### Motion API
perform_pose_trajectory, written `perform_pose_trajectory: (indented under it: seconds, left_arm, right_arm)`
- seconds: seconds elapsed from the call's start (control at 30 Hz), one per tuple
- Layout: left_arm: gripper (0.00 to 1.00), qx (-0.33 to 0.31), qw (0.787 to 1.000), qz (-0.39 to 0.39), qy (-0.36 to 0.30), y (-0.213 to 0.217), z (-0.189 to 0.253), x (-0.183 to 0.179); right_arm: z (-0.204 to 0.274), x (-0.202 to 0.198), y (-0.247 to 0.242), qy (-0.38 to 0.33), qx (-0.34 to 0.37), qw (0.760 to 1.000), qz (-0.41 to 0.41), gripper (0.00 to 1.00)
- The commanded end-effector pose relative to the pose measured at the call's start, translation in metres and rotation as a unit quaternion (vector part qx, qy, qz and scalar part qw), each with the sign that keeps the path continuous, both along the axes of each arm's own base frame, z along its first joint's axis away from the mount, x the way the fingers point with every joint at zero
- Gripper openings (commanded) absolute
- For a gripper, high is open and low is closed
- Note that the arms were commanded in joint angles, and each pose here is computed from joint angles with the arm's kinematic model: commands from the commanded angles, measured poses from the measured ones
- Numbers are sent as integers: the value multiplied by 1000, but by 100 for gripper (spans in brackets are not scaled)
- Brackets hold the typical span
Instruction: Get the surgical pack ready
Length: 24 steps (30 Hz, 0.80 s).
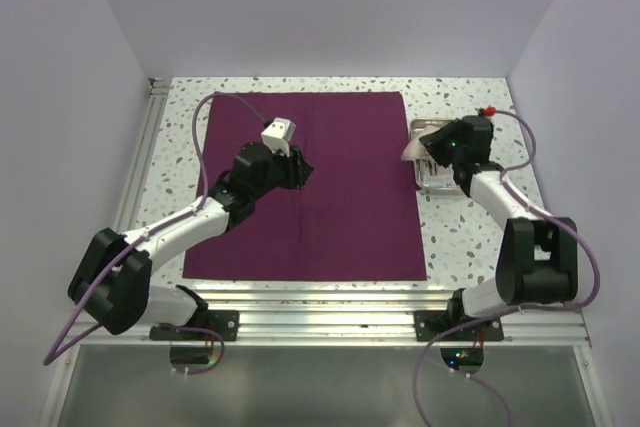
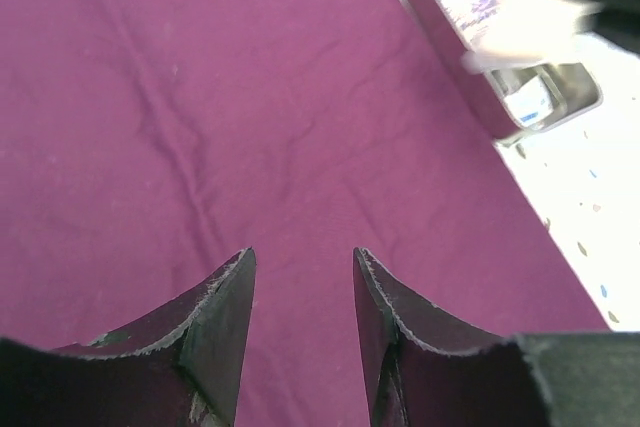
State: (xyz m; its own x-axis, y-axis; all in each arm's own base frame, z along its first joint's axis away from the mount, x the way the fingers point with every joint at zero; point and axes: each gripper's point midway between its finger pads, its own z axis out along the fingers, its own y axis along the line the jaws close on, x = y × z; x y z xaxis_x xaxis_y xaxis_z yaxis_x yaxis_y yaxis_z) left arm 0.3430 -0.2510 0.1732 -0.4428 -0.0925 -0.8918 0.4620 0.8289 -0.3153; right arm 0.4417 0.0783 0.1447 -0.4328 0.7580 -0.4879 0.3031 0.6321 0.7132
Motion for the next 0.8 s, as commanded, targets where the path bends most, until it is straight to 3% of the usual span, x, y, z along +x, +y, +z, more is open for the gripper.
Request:
perform_pose_trajectory:
  seconds: [0.0,0.13,0.67,0.77]
  left_arm:
    - [48,17,1000,7,-9,7,-2,-2]
    - [48,20,1000,6,-12,7,-2,-1]
    - [49,37,999,30,-22,20,-3,-1]
    - [49,43,998,37,-26,23,-2,1]
  right_arm:
    - [17,-16,-44,-33,-10,996,-86,32]
    - [16,-29,-87,-45,-40,981,-185,26]
    - [-3,-19,-108,-70,-21,961,-265,24]
    - [-6,-16,-108,-74,-9,959,-273,28]
